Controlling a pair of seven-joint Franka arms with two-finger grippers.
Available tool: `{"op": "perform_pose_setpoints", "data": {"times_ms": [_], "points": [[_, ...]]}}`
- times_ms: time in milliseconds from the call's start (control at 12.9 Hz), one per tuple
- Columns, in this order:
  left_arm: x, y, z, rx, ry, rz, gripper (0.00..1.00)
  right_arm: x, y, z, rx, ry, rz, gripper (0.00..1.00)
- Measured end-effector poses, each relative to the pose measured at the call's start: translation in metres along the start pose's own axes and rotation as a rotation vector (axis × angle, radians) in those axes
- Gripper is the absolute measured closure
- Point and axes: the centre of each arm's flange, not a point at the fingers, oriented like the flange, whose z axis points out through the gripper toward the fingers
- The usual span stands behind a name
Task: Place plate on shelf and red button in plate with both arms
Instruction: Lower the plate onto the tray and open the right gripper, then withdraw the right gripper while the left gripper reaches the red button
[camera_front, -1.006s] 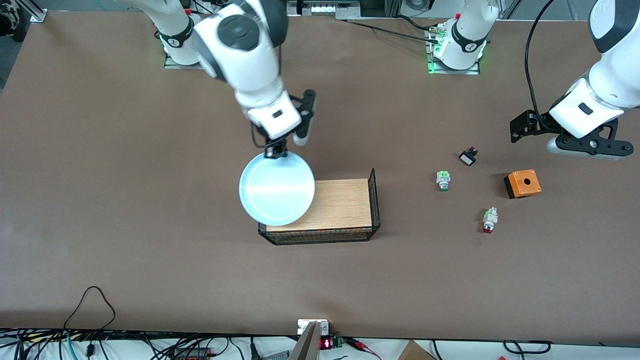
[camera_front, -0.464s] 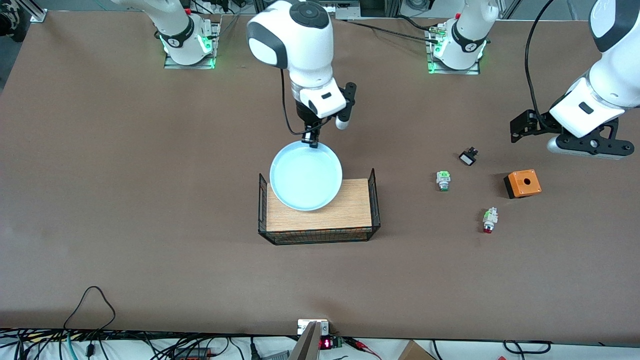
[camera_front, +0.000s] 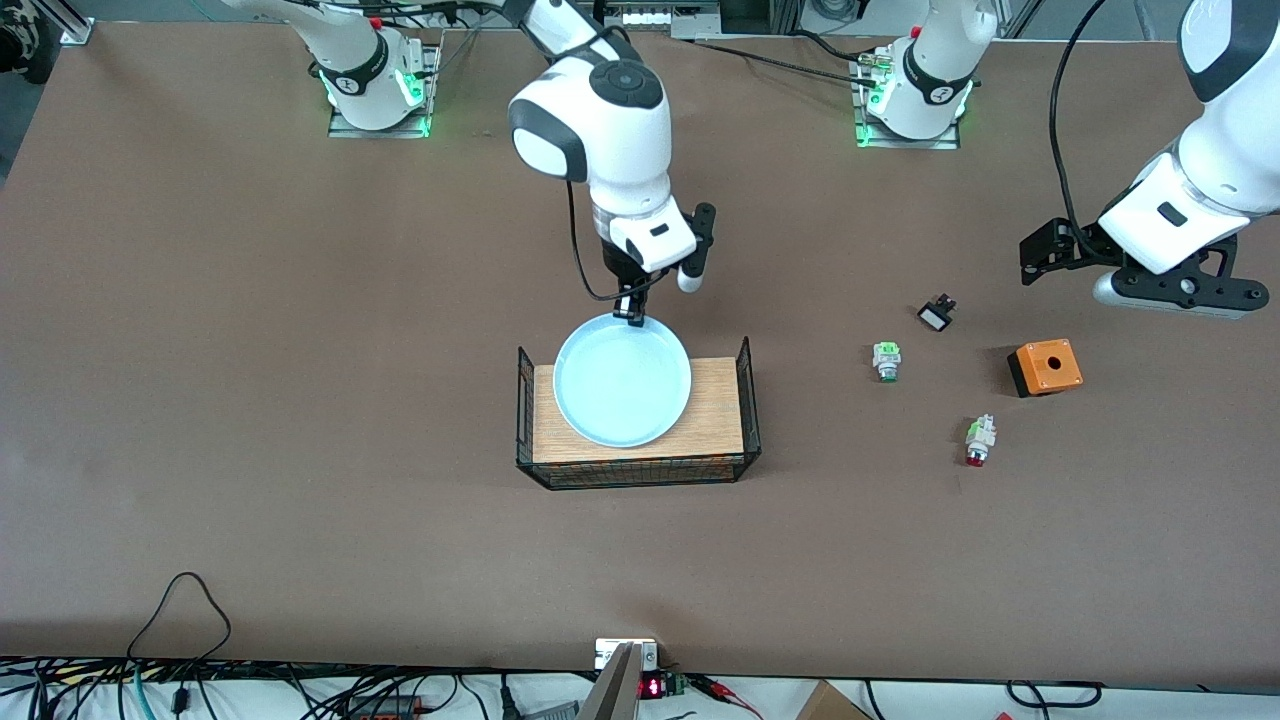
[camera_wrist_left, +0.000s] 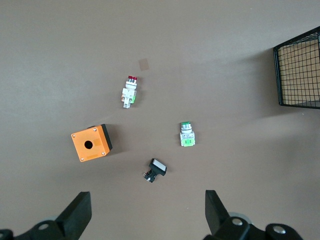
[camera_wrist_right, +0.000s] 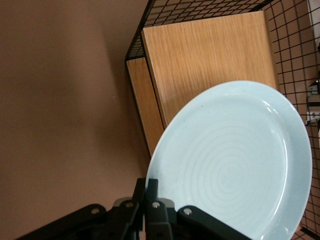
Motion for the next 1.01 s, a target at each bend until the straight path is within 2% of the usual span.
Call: {"op": "perform_pose_setpoints", "data": {"times_ms": [309,387,464,541,773,1006], "points": [[0.0,0.0,0.004,-0.001,-0.017,-0.009,0.0,0.0,-0.003,0.022,0.008,-0.001,0.0,0.97],[0.0,0.0,0.005,-0.001,-0.021,-0.009,0.0,0.0,-0.003,0.023,0.008,-0.002,0.004,0.92],[0.001,0.0,0.008,-0.002,-0.026,-0.009,0.0,0.0,-0.003,0.023,0.008,-0.002,0.015,0.91],[0.003,0.0,0.012,-0.002,-0.034,-0.008,0.0,0.0,-0.003,0.022,0.008,-0.001,0.023,0.85],[0.015,-0.002,0.026,-0.006,-0.054,-0.01,0.0,0.001,0.0,0.016,0.001,0.01,0.029,0.54],[0.024,-0.007,0.042,-0.01,-0.08,-0.017,0.0,-0.002,0.013,-0.016,-0.005,0.013,0.077,0.22]]}}
